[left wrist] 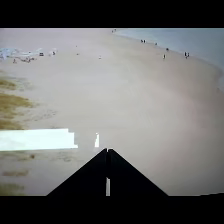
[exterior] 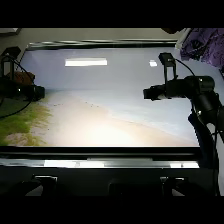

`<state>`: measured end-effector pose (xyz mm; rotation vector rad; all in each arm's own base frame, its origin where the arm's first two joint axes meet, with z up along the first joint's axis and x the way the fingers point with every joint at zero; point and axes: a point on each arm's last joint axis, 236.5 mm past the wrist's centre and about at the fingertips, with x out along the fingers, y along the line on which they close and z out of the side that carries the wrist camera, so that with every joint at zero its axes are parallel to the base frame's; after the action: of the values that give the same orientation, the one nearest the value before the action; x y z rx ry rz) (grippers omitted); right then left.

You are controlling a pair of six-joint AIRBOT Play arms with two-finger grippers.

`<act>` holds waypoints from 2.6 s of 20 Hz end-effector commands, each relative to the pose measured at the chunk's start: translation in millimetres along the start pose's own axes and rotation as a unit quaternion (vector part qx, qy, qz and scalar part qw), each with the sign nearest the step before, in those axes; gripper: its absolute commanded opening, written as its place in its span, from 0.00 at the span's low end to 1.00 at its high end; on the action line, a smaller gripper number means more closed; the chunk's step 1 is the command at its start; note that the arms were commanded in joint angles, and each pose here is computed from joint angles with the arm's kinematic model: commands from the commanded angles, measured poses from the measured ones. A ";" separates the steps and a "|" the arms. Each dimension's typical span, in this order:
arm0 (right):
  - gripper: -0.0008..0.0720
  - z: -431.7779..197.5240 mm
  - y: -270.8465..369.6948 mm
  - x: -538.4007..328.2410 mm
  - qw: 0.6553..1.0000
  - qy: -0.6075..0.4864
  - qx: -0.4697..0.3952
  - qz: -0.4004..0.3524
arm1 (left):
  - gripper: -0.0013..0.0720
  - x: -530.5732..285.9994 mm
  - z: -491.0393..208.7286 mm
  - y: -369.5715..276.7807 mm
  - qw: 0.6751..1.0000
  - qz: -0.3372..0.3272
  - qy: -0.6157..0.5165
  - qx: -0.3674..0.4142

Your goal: Fold the clothes and pants, and hang the long-sleeved shirts on hangers.

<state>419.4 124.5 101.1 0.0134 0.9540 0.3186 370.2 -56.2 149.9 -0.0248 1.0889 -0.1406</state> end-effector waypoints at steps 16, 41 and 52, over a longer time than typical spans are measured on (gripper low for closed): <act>0.05 0.7 0.7 -0.5 1.000 -0.001 0.000 0.001 | 1.00 57.5 42.1 186.3 0.942 0.155 -0.113 -0.275; 0.05 1.0 0.7 -0.5 1.000 -0.002 0.000 0.000 | 0.03 210.4 105.6 354.8 0.923 0.152 -0.133 -0.327; 0.05 1.0 0.7 -0.5 1.000 -0.002 0.000 0.000 | 0.03 21.2 87.1 -10.9 0.978 -0.073 -0.062 -0.184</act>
<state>419.6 124.6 101.4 0.0142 0.9526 0.3185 520.1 16.0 145.5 -0.4315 0.8846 0.1048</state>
